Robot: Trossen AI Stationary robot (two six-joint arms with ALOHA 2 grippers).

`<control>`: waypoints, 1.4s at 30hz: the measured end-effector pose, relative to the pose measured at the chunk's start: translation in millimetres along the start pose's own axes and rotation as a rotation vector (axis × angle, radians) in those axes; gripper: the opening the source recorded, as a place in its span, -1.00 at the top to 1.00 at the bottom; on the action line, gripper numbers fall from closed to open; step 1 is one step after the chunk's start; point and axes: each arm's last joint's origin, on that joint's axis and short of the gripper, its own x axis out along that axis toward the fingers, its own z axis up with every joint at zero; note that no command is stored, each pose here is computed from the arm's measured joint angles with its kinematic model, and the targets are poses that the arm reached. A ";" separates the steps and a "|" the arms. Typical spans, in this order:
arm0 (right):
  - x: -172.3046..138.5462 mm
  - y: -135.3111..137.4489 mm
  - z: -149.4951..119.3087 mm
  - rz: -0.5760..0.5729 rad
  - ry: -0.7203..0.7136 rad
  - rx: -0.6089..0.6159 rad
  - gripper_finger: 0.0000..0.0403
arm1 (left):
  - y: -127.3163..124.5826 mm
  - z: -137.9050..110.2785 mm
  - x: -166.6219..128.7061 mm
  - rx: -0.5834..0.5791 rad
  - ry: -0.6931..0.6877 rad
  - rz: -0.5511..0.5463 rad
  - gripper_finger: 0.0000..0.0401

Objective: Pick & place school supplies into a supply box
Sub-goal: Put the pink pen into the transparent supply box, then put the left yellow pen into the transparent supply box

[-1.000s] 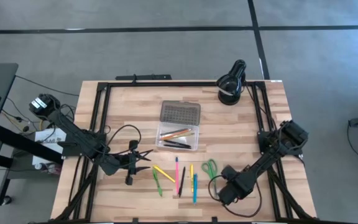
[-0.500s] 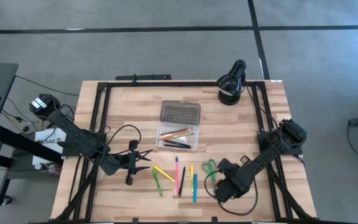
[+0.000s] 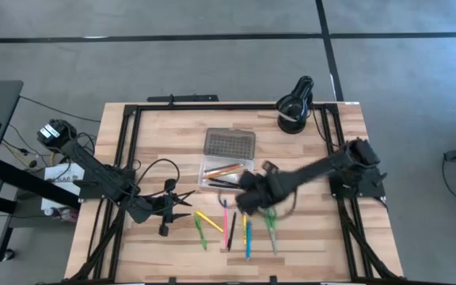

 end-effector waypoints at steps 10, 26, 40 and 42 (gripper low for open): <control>30.1 -37.4 51.8 0.095 -0.103 -0.039 0.88 | -3.0 -5.9 -2.5 -0.002 0.046 -0.010 0.37; 34.0 -43.4 60.0 0.150 -0.118 -0.059 0.73 | -7.3 -5.9 -5.1 -0.016 0.037 -0.025 0.37; 28.6 -35.7 47.0 0.130 -0.058 -0.141 0.44 | -10.8 -11.5 0.0 0.003 0.071 -0.047 0.37; 24.0 -29.3 37.2 0.117 -0.019 -0.191 0.44 | -13.7 -13.9 4.4 0.027 0.074 -0.056 0.37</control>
